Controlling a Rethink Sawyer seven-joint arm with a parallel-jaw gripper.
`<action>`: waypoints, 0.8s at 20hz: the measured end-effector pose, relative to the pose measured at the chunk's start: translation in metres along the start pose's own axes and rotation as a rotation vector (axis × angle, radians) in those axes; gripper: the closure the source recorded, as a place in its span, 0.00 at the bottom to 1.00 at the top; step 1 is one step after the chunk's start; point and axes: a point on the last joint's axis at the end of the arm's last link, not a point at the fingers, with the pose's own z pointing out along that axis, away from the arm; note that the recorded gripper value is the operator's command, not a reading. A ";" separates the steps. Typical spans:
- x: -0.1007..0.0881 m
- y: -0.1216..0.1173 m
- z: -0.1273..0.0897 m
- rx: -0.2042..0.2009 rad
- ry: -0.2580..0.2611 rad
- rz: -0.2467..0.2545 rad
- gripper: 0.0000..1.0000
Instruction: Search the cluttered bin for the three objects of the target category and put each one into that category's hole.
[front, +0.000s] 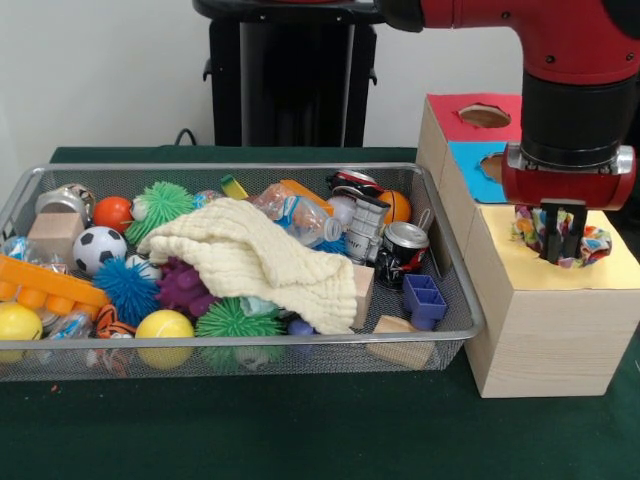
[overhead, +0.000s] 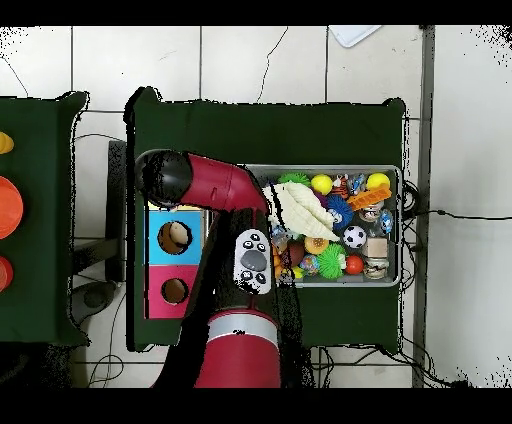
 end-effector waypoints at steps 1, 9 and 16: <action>0.000 0.000 0.000 -0.001 0.001 0.002 1.00; 0.000 0.000 0.001 -0.010 0.008 0.020 1.00; 0.007 -0.003 0.033 -0.002 0.007 0.027 1.00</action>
